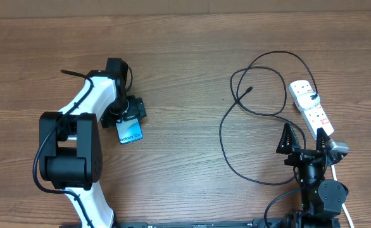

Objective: Plug charger to phone and switch on socket
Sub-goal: 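Lift the phone with the left gripper and tilt it upright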

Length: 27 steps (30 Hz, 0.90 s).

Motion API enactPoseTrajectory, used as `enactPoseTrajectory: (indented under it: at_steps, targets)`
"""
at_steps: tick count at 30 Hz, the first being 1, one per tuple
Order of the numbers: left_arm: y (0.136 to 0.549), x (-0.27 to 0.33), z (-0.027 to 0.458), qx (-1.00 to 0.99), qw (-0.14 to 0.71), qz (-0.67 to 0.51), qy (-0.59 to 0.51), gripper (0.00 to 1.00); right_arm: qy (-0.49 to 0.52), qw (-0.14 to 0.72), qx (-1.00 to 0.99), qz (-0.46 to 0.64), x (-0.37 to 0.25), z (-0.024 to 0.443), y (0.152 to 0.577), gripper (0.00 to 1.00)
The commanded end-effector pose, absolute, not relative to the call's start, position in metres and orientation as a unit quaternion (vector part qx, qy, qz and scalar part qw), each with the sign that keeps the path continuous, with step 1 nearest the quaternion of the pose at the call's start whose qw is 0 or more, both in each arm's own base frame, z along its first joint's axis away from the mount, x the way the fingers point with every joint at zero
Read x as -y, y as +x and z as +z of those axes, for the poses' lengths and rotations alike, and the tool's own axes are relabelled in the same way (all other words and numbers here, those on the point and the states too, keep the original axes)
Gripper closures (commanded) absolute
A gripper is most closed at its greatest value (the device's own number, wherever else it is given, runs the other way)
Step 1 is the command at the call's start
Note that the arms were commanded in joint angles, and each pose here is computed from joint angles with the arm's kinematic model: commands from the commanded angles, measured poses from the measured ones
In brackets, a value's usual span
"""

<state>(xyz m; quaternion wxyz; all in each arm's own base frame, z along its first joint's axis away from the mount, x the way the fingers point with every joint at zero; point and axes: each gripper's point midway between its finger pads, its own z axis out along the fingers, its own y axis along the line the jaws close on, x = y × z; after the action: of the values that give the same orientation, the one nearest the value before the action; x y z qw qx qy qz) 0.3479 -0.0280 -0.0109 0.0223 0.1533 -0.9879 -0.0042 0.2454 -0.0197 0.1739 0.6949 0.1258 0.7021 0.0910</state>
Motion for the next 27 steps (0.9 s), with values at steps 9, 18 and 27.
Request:
enactPoseTrajectory:
  at_steps: [9,18,27]
  targets:
    - [0.272,0.036,-0.082,0.971,0.169,-0.030,0.166,0.07,0.129,0.697,-0.700,0.087,0.022,0.172,0.245,0.00]
    - [0.275,0.028,-0.082,0.973,0.156,-0.054,0.161,0.24,0.129,0.697,-0.700,0.087,0.022,0.172,0.245,0.00]
    - [0.279,0.040,-0.065,0.973,0.182,-0.021,0.143,0.39,0.129,0.697,-0.700,0.087,0.022,0.172,0.245,0.00]
